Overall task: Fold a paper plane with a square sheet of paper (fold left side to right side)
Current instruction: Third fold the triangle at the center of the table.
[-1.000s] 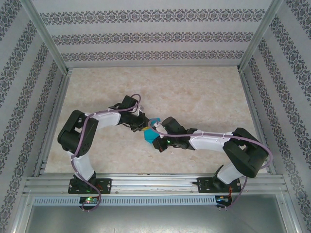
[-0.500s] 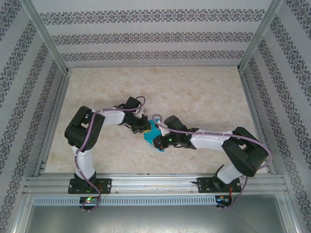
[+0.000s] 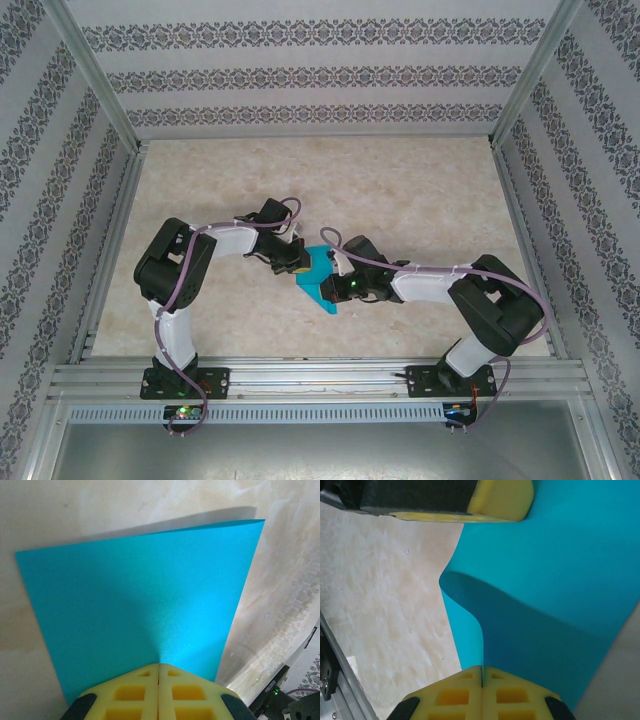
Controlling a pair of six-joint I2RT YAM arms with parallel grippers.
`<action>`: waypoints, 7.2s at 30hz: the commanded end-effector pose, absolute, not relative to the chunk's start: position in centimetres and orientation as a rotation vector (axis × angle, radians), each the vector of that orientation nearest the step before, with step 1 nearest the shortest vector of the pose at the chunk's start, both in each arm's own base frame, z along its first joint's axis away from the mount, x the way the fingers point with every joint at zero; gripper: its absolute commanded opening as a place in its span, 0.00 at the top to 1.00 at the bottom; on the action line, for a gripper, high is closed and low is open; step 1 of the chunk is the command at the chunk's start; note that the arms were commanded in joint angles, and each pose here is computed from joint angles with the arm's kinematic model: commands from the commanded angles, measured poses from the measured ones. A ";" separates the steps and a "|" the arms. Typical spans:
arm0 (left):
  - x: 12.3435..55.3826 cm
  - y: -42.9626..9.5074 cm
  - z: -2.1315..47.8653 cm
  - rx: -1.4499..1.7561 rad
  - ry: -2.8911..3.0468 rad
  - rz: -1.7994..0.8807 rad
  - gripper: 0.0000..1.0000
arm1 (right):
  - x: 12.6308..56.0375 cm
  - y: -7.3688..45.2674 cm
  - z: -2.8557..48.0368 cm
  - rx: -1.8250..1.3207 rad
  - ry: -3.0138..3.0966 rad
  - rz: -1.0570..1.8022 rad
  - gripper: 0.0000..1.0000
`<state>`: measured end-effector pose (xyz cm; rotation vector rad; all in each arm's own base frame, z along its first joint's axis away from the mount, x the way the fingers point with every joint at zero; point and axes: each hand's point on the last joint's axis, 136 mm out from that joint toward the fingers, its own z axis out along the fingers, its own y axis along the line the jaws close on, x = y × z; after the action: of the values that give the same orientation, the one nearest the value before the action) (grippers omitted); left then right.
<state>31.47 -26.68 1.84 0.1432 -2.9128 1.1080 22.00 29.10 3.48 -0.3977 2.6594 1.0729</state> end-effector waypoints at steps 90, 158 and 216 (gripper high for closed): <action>28.5 -27.9 7.6 0.016 -2.956 1.467 0.90 | 22.9 25.7 -0.6 -0.289 2.825 0.853 1.00; 25.7 -25.2 -1.8 0.155 -2.943 1.083 0.92 | 25.5 25.7 7.1 -0.180 2.688 0.967 0.68; 25.8 -25.2 -2.5 0.181 -2.932 1.054 0.92 | 18.8 27.7 1.0 0.030 3.064 0.993 0.98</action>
<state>27.99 -27.11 1.66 0.1000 -2.9310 1.3008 19.89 28.23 2.19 0.0204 3.0026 1.0587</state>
